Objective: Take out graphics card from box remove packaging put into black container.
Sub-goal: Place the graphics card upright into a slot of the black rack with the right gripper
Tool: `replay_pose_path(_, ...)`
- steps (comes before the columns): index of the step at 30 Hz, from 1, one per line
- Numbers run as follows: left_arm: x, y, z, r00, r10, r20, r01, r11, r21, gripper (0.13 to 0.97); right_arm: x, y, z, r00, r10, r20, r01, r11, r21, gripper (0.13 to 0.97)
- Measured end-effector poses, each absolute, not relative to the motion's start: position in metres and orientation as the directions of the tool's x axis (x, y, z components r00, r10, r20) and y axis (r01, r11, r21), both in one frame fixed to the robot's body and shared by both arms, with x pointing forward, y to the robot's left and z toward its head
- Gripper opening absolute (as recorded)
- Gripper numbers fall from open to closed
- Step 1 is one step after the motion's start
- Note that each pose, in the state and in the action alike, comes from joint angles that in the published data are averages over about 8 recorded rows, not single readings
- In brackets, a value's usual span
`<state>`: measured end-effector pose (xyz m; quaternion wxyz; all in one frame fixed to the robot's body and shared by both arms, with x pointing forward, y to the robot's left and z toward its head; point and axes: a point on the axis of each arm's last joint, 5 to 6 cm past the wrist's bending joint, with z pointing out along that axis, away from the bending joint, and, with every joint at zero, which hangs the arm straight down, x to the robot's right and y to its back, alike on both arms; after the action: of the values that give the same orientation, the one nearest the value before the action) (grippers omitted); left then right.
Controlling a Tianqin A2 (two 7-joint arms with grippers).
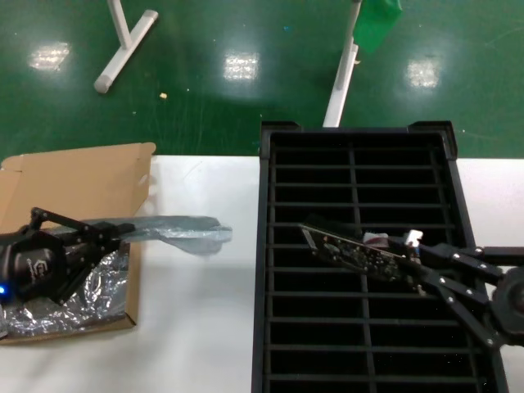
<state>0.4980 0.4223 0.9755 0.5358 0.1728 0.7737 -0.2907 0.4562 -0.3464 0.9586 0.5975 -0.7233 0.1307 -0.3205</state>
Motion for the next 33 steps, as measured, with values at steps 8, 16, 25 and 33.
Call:
replay_pose_path(8,0.519,0.442,0.944,-0.385,-0.133,-0.913,0.596,0.719,-0.356,0.142,0.441,-0.342,1.002,0.733,-0.459,0.502,0.244,-0.511,-0.824,0.200)
replay_pose_path(16,0.538,0.458,0.929,-0.400,-0.180,-0.899,0.637,0.650,-0.414,0.142,0.447,-0.339,1.032,0.757,-0.268,0.596,0.270,-0.703,-0.658,0.200)
replay_pose_path(25,0.559,0.477,0.919,-0.401,-0.189,-0.897,0.661,0.619,-0.425,0.142,0.458,-0.329,1.069,0.816,-0.129,0.563,0.274,-0.772,-0.574,0.200)
replay_pose_path(33,0.568,0.485,0.910,-0.398,-0.198,-0.896,0.677,0.596,-0.432,0.142,0.466,-0.315,1.094,0.840,-0.003,0.542,0.303,-0.827,-0.474,0.200)
